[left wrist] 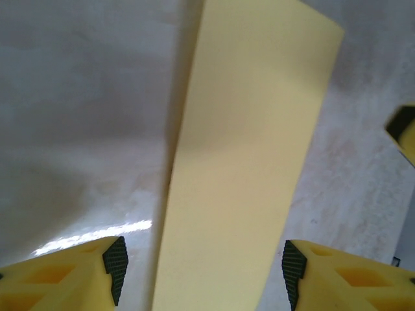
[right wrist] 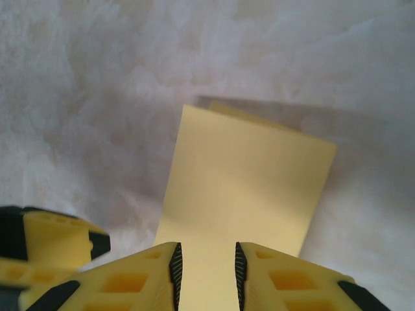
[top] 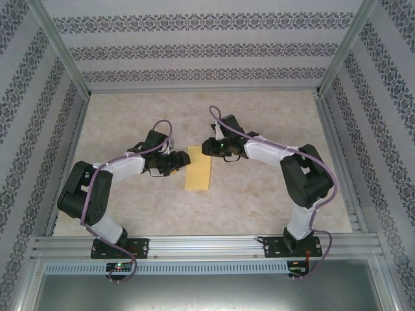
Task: Fold a paper plane with a square sheet of paper (fold left side to right side)
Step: Third fold the triangle at the center of the table.
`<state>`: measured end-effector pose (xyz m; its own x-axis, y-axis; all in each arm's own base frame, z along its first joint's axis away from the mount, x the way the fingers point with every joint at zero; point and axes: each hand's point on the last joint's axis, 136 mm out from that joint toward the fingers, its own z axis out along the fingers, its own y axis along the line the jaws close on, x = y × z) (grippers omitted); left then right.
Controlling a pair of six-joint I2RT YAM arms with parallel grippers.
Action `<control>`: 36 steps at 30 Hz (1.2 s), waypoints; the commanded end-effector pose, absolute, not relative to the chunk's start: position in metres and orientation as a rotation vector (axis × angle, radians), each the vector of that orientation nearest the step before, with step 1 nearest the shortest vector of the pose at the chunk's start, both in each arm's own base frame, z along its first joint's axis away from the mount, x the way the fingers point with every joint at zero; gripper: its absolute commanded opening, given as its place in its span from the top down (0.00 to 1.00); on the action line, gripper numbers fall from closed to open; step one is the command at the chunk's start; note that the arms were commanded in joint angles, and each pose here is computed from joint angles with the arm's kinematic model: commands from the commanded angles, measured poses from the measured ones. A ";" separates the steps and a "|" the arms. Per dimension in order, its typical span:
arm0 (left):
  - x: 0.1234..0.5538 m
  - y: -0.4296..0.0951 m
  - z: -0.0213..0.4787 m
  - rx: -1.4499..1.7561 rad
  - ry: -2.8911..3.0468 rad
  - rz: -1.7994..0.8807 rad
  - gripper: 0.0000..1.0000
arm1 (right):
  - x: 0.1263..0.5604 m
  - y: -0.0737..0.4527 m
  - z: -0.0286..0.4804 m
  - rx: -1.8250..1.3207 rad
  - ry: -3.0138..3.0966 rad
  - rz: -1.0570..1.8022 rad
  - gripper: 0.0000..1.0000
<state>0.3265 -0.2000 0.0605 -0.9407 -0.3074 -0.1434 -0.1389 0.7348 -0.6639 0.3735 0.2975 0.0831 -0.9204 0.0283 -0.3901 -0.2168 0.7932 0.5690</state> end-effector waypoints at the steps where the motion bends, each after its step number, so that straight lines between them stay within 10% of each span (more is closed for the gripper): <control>1: 0.333 -0.204 0.059 -0.362 2.667 -1.069 0.32 | 0.386 0.297 0.075 -0.151 2.614 0.810 0.71; 25: 0.330 -0.230 0.043 -0.339 2.732 -1.152 0.29 | 0.393 0.288 0.027 -0.170 2.702 0.751 0.70; 36: 0.331 -0.236 0.050 -0.330 2.720 -1.176 0.58 | 0.393 0.288 0.025 -0.182 2.702 0.747 0.70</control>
